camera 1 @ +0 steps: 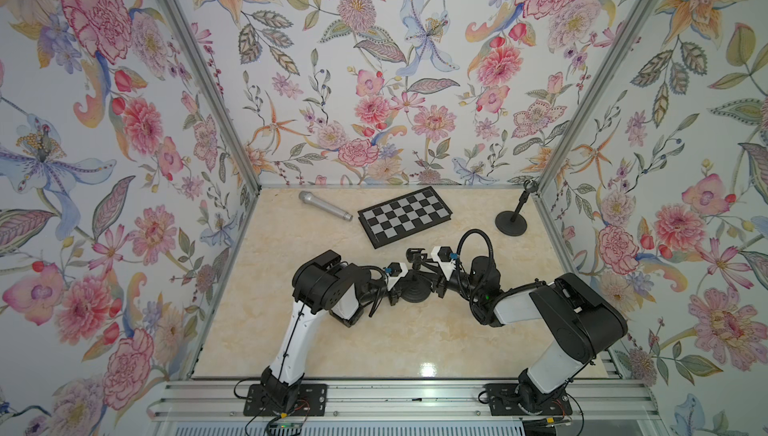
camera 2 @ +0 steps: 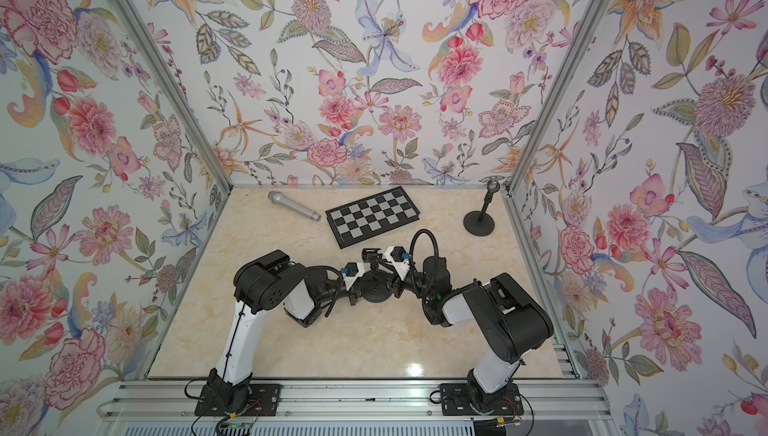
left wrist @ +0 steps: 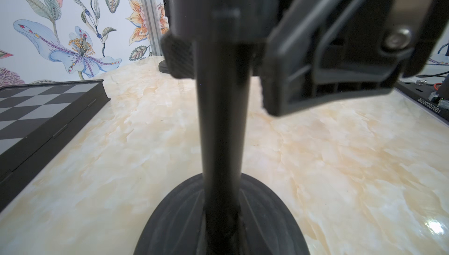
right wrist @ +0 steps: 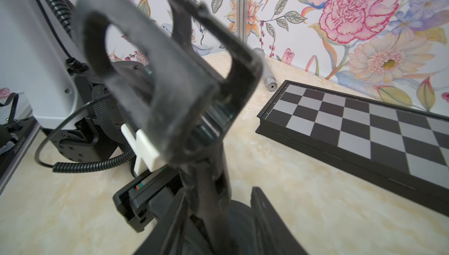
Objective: Assemble a microphone stand
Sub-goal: Screw the microphone stand pole into the microphone stand base.
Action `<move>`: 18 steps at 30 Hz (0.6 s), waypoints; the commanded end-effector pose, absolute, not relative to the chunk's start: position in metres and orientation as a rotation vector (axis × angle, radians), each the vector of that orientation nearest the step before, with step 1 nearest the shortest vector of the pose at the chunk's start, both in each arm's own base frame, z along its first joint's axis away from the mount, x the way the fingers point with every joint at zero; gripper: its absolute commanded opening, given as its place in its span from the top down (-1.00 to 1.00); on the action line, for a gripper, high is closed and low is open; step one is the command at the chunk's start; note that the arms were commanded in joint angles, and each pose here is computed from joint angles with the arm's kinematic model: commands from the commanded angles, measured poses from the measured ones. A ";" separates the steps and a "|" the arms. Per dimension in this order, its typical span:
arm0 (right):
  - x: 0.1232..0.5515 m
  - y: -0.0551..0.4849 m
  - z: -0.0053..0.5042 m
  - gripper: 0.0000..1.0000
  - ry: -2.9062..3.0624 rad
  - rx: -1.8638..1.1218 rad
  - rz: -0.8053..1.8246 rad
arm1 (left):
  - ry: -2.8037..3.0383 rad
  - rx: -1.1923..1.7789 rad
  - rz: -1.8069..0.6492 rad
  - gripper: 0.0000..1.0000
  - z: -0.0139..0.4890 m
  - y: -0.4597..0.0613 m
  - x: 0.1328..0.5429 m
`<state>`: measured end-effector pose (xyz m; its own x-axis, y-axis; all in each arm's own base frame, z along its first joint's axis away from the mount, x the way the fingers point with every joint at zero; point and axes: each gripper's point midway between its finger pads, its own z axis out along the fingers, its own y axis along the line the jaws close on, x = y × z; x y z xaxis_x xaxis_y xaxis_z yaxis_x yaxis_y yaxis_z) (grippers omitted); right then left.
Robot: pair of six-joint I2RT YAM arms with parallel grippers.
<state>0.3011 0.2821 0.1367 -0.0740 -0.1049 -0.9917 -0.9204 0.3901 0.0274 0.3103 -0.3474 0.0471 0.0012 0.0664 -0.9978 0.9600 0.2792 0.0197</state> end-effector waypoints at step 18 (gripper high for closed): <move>0.331 0.229 0.101 1.00 1.778 -0.306 0.407 | 1.272 1.018 -0.868 0.62 0.044 -0.333 0.308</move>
